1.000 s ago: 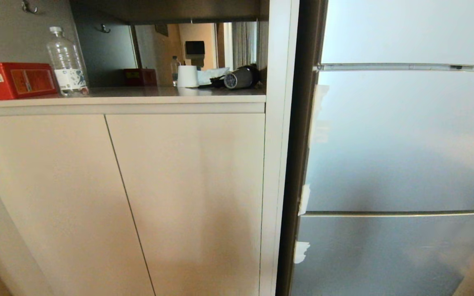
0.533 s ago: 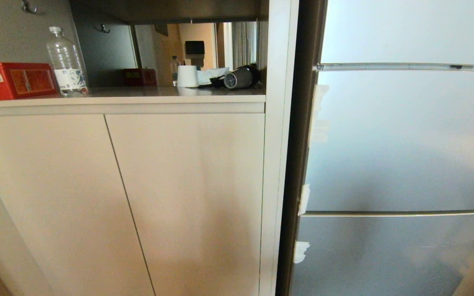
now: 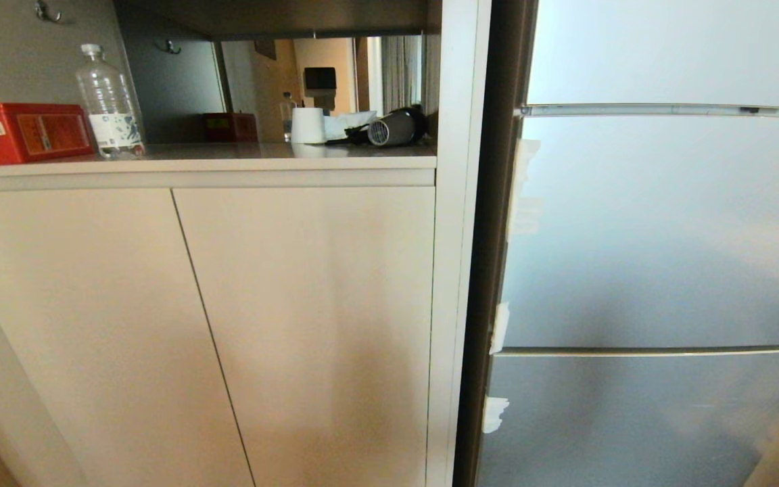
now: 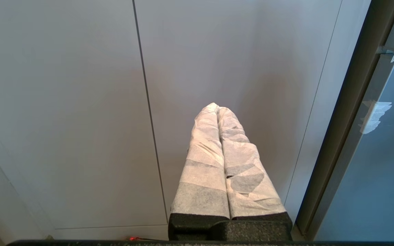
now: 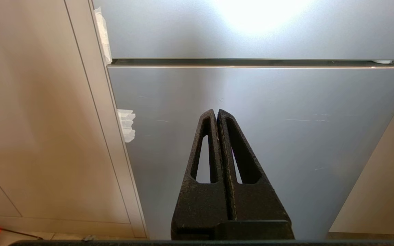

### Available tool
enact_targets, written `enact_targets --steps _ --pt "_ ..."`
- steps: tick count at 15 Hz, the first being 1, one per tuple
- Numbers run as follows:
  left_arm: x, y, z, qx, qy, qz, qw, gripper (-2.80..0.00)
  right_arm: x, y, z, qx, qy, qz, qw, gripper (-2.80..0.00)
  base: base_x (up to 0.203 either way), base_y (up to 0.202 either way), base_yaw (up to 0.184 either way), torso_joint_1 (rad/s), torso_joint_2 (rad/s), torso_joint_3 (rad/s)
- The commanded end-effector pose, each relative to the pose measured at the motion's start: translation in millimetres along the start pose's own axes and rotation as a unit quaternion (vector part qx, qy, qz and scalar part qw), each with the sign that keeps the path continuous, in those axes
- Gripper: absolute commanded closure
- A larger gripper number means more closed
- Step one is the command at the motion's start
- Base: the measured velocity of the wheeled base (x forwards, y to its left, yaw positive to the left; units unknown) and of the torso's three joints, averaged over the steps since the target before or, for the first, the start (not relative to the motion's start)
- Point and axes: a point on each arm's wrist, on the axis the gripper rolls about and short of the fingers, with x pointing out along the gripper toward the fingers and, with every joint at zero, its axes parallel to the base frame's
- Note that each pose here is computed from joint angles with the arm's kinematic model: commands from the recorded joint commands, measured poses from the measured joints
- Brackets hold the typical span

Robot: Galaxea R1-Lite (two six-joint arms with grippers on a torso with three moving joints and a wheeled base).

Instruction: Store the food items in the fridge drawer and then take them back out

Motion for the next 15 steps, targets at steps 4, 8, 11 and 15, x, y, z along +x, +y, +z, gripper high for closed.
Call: enact_targets --steps 4,8,11,15 --pt "0.8 0.0 -2.9 0.0 0.005 0.0 1.0 0.0 0.1 0.0 -0.2 0.0 0.001 0.0 1.0 0.0 0.0 0.0 0.0 0.0 0.0 0.0" --pt "0.8 0.0 -2.9 0.0 0.005 0.0 1.0 0.0 0.0 0.0 0.0 0.0 0.0 0.0 1.0 0.0 -0.001 0.002 -0.109 0.001 0.0 0.0" --pt "0.8 0.0 -2.9 -0.001 0.005 0.0 1.0 0.0 0.0 0.0 0.0 0.0 0.0 0.0 1.0 0.0 0.001 0.007 -0.173 0.004 0.0 0.001" --pt "0.8 0.0 -2.9 0.0 0.005 0.0 1.0 0.0 0.0 0.0 -0.1 0.0 0.001 0.0 1.0 0.0 0.001 0.01 -0.175 0.002 0.0 0.002"
